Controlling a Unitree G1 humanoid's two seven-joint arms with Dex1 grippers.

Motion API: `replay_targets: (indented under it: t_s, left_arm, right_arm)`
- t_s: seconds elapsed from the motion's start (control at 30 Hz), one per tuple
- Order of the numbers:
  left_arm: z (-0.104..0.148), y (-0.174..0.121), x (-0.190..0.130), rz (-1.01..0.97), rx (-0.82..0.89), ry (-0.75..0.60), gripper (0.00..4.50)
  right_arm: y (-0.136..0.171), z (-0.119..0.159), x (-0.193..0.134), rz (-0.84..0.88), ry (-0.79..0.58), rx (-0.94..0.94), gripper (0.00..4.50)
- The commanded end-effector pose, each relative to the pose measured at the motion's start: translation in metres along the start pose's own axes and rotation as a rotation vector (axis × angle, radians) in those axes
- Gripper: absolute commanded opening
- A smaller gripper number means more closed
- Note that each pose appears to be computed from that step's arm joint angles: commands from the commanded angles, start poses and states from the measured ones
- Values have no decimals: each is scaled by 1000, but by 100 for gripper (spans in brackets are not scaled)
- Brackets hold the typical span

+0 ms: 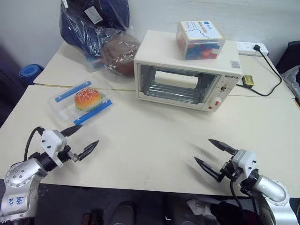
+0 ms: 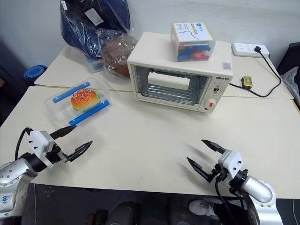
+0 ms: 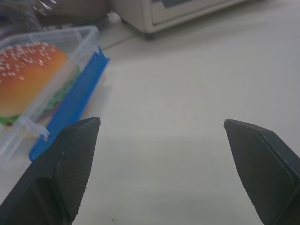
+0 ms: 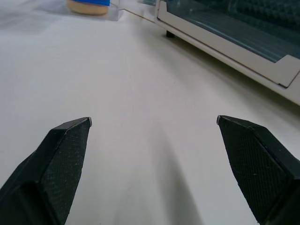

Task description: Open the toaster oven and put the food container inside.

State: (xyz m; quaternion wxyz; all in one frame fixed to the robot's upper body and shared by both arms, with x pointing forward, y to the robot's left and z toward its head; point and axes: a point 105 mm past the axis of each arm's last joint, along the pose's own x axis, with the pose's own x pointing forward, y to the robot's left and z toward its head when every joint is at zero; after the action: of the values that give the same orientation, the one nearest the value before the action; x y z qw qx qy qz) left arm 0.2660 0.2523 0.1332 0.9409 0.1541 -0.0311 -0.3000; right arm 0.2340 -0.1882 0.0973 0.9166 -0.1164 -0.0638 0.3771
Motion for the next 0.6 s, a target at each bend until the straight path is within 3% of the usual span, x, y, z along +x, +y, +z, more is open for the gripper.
replay_targets:
  t_s: [0.03, 0.17, 0.43, 0.6]
  left_arm:
    - [9, 0, 2, -12, 34, -12, 450]
    - [23, -6, -3, -119, -135, -55, 450]
    - [69, 12, 2, -155, -124, -196, 450]
    - [80, 4, 9, -191, -169, -214, 450]
  right_arm:
    - [-6, 14, 7, -5, -78, -25, 448]
    - [-23, 38, 28, -2, -155, 20, 448]
    - [-60, 73, 74, -31, -228, 44, 448]
    - [-72, 87, 101, -40, -269, 16, 448]
